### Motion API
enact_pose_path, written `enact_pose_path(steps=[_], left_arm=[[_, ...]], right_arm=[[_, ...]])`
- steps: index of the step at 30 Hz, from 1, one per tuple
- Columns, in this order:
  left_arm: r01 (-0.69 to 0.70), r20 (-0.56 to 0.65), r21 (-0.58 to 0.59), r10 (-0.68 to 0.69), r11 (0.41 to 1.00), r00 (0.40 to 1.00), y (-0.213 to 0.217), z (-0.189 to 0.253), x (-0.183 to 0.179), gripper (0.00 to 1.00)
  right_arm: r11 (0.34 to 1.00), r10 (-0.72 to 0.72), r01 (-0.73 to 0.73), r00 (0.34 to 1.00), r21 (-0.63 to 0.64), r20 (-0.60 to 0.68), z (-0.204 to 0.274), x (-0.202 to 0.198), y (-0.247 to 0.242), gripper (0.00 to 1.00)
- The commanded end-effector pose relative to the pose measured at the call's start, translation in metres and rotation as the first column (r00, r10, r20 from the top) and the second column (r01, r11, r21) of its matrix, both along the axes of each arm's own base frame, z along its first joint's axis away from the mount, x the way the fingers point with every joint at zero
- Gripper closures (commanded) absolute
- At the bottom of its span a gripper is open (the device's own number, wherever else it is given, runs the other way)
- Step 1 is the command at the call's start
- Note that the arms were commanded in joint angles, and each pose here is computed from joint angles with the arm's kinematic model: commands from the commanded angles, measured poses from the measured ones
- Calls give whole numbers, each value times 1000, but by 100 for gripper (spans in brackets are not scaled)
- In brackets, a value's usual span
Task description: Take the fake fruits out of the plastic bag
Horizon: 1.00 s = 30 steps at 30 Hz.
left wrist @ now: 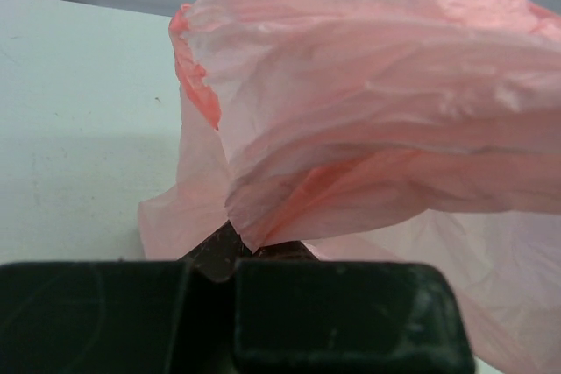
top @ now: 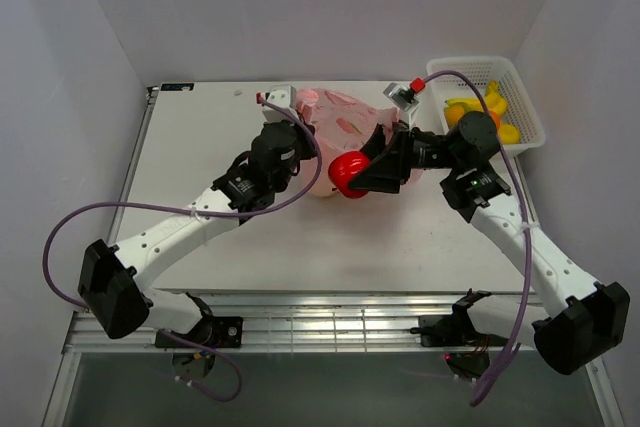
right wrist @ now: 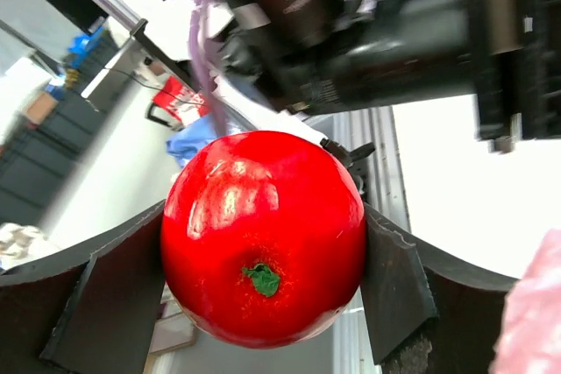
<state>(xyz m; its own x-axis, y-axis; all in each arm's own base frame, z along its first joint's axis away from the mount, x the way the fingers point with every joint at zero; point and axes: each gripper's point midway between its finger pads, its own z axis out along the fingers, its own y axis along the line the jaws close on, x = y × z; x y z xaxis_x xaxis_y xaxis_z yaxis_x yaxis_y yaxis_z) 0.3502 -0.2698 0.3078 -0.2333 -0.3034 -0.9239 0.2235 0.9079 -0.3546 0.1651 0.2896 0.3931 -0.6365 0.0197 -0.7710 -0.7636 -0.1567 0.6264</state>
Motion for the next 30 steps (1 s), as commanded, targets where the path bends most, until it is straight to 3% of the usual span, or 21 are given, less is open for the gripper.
enact_pose_path(steps=[1, 10, 16, 20, 22, 26, 30], left_arm=[[-63, 37, -48, 65, 997, 997, 18, 30, 16, 100], [-343, 78, -17, 343, 939, 936, 100, 68, 55, 100], [-421, 83, 18, 418, 907, 905, 143, 69, 65, 100], [-387, 70, 0, 386, 922, 920, 141, 64, 60, 100], [-278, 77, -63, 282, 959, 956, 121, 59, 55, 100], [-249, 16, -101, 252, 963, 968, 111, 37, 53, 100], [-51, 12, -203, 54, 978, 998, 78, 25, 34, 100]], right_arm=[[999, -42, 40, 991, 13, 131, 21, -12, -9, 92], [999, 22, -26, 991, 30, 129, 23, -42, -25, 92], [998, 47, -52, 988, 32, 146, 19, -53, -30, 92], [996, 79, -84, 991, 42, 109, 2, -55, -27, 92], [991, 124, -130, 985, 44, 116, -5, -61, -22, 92], [987, 155, -160, 979, 30, 129, -19, -59, -9, 92], [984, 170, -176, 975, 28, 144, -25, -51, 7, 92]])
